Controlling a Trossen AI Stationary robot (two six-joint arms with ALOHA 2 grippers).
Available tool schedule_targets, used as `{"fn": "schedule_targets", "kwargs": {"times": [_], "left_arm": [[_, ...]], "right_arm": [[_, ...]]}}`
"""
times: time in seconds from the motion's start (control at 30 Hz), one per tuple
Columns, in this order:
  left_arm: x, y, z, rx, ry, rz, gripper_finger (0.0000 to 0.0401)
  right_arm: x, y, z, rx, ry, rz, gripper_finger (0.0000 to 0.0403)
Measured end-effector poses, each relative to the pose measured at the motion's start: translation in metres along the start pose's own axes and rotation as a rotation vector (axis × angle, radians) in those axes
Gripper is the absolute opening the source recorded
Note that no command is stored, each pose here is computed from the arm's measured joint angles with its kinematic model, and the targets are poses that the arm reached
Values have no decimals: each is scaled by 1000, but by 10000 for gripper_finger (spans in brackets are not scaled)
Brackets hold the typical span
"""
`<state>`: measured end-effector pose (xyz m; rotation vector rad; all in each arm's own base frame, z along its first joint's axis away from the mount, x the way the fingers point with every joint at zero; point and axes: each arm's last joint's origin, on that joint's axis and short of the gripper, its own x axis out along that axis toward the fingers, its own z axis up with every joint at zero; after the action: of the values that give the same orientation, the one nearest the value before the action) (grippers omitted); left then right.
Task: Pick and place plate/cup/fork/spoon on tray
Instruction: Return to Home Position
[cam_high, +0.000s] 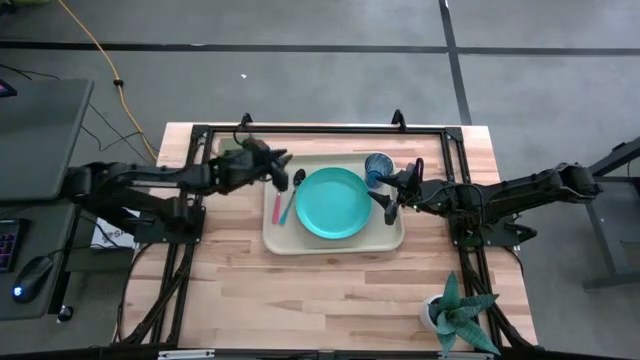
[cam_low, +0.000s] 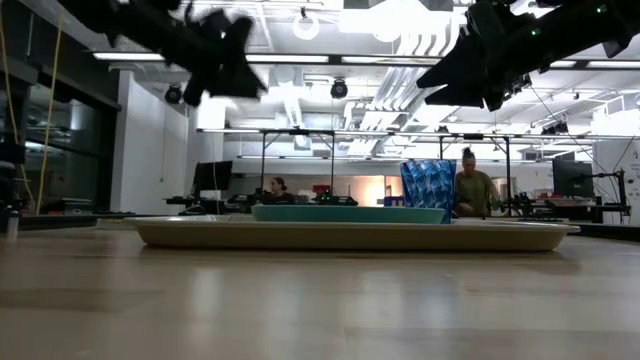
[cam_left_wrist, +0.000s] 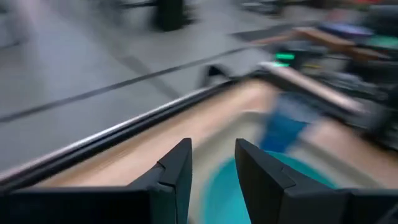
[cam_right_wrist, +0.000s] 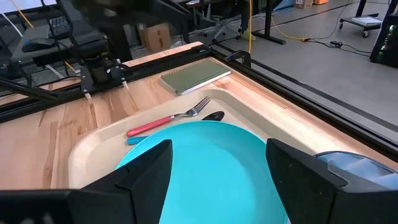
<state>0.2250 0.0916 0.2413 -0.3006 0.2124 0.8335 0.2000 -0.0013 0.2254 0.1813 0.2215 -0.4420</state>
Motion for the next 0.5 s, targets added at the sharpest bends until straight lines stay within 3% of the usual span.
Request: {"fn": "schedule_targets", "kwargs": {"times": [0.13,0.27,0.37,0.5], "left_arm": [[-31,-22,6,90,-22,-256,104],[-59,-53,-3,219,-52,-412,104],[-80,-73,-7,279,-129,-461,104],[-98,-86,-8,335,-227,-435,104]], "right_arm": [[0,0,0,1,-3,1,252],[0,1,3,10,-24,6,252],[0,2,5,7,-49,29,252],[0,4,9,7,-76,78,252]]}}
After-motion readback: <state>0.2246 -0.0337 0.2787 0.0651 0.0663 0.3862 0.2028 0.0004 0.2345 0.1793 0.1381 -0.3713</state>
